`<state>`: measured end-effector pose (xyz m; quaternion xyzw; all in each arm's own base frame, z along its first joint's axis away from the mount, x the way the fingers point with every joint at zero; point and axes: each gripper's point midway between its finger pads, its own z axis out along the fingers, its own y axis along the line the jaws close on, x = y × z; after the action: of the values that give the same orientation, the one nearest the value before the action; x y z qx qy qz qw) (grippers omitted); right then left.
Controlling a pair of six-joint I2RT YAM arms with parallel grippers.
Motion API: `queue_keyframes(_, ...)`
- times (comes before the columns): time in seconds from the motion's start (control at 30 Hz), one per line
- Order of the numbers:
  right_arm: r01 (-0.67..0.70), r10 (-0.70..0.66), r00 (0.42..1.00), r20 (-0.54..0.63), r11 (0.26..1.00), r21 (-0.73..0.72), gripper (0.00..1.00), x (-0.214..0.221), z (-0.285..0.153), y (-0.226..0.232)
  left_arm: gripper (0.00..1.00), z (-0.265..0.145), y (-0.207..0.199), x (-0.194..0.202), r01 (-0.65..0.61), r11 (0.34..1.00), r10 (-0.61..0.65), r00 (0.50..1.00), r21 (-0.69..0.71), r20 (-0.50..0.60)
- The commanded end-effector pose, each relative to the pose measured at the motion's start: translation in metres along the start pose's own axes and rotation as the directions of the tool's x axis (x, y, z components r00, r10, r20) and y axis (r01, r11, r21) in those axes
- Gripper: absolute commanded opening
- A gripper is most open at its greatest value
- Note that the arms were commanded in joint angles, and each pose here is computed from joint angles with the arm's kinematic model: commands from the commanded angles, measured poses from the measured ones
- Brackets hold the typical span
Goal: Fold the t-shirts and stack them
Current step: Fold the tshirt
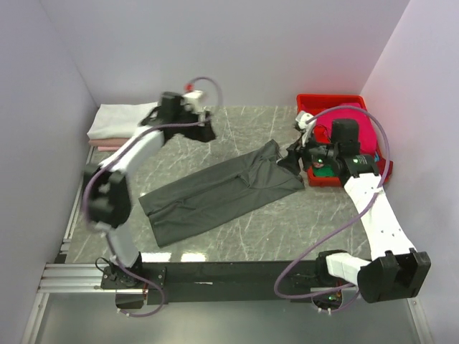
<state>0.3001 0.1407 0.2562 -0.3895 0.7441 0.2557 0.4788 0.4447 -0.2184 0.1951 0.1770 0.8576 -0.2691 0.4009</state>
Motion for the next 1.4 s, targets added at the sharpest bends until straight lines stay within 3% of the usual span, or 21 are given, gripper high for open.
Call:
queue_keyframes(0.0, -0.046, 0.046, 0.999, 0.023, 0.999, -0.021, 0.67, 0.009, -0.005, 0.002, 0.73, 0.059, -0.017, 0.031, -0.242, 0.961, 0.261, 0.953, 0.135, -0.153)
queue_keyframes(0.07, -0.071, 0.071, 0.997, 0.026, 0.997, -0.004, 0.67, 0.015, -0.009, -0.004, 0.60, 0.084, -0.032, 0.019, -0.281, 0.943, 0.306, 0.943, 0.180, -0.132)
queue_keyframes(0.2, -0.115, 0.114, 0.993, 0.034, 0.993, 0.018, 0.67, 0.022, -0.016, -0.017, 0.57, 0.149, -0.038, 0.045, -0.302, 0.934, 0.336, 0.924, 0.192, -0.184)
queue_keyframes(0.33, -0.146, 0.145, 0.989, 0.034, 0.989, 0.020, 0.67, 0.031, -0.017, -0.022, 0.57, 0.179, -0.042, 0.042, -0.327, 0.931, 0.354, 0.918, 0.162, -0.178)
queue_keyframes(0.63, -0.174, 0.174, 0.984, 0.028, 0.985, -0.006, 0.67, 0.036, -0.014, -0.023, 0.55, 0.189, -0.053, 0.081, -0.292, 0.922, 0.352, 0.906, 0.253, -0.236)
queue_keyframes(0.73, -0.178, 0.178, 0.984, 0.025, 0.984, -0.006, 0.67, 0.037, -0.013, -0.023, 0.49, 0.192, -0.057, 0.097, -0.284, 0.921, 0.355, 0.895, 0.268, -0.270)
queue_keyframes(0.9, -0.177, 0.177, 0.984, 0.028, 0.984, -0.002, 0.67, 0.037, -0.014, -0.023, 0.31, 0.194, -0.061, 0.112, -0.270, 0.922, 0.353, 0.883, 0.277, -0.311)
queue_keyframes(1.03, -0.187, 0.188, 0.982, 0.019, 0.982, -0.004, 0.66, 0.039, -0.013, -0.024, 0.24, 0.188, -0.068, 0.113, -0.258, 0.913, 0.355, 0.882, 0.315, -0.308)
queue_keyframes(1.1, -0.198, 0.198, 0.980, 0.014, 0.980, -0.004, 0.66, 0.041, -0.012, -0.025, 0.00, 0.187, -0.063, 0.109, -0.271, 0.922, 0.351, 0.885, 0.275, -0.307)
queue_keyframes(1.23, -0.199, 0.199, 0.980, 0.007, 0.980, 0.009, 0.66, 0.043, -0.011, -0.028, 0.00, 0.191, -0.016, 0.086, -0.234, 0.969, 0.248, 0.922, 0.081, -0.298)
queue_keyframes(1.37, -0.235, 0.236, 0.972, -0.023, 0.971, 0.039, 0.66, 0.055, -0.006, -0.036, 0.00, 0.180, 0.039, 0.058, -0.053, 0.994, 0.030, 0.973, -0.093, -0.228)
